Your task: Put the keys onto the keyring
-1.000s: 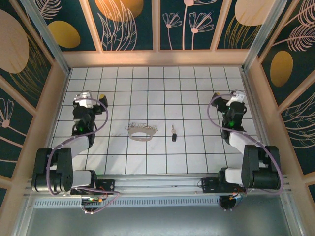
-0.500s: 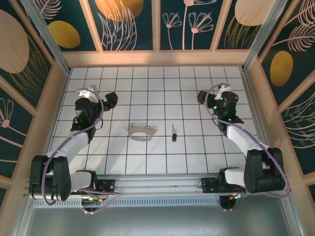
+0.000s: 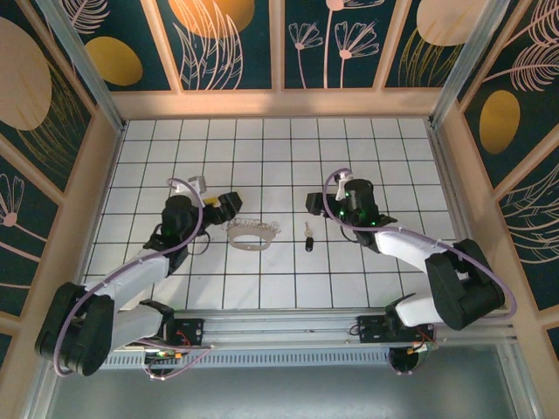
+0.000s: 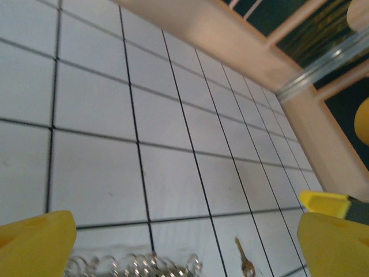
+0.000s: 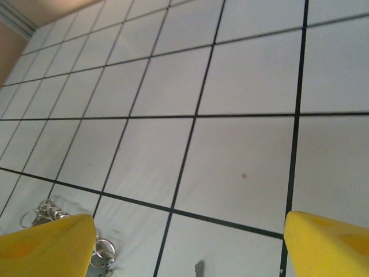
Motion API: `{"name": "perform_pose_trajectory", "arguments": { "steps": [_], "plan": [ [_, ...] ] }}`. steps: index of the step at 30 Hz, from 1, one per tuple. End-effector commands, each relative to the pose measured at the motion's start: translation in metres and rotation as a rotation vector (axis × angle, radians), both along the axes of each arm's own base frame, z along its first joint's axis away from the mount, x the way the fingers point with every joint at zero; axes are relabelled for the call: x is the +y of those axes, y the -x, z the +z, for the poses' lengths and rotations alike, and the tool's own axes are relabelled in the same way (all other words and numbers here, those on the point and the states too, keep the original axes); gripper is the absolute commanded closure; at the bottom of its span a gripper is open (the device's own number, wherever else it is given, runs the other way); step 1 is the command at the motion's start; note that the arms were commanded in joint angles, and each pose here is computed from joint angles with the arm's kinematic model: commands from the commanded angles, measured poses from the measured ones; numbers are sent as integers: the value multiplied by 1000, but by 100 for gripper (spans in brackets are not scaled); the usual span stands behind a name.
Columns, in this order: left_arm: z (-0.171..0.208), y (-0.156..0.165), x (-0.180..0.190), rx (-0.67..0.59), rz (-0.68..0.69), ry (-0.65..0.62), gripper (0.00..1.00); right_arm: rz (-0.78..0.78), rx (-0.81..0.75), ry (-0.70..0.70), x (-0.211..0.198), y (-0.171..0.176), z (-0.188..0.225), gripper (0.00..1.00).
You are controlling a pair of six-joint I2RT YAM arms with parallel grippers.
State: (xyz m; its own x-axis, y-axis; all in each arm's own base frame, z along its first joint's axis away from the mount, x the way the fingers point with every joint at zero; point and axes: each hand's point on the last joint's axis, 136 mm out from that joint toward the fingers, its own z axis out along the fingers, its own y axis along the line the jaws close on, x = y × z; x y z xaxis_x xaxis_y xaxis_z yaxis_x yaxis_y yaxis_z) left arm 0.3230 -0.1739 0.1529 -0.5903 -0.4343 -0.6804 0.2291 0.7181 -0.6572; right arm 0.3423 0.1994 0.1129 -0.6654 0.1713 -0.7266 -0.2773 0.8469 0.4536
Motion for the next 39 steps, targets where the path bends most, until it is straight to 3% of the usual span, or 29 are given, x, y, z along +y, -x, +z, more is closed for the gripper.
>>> {"name": "perform_pose_trajectory", "arguments": {
  "steps": [1, 13, 39],
  "plan": [
    [-16, 2, -14, 61, 17, 22, 2, -59, 6, -11, -3, -7, -4, 15],
    [-52, 21, -74, 205, -45, 69, 5, -137, 29, 70, -14, -22, -10, 11],
    [-91, 17, -81, 313, -29, -78, 4, -47, 28, -17, -1, -6, -2, 12]
  ]
}}
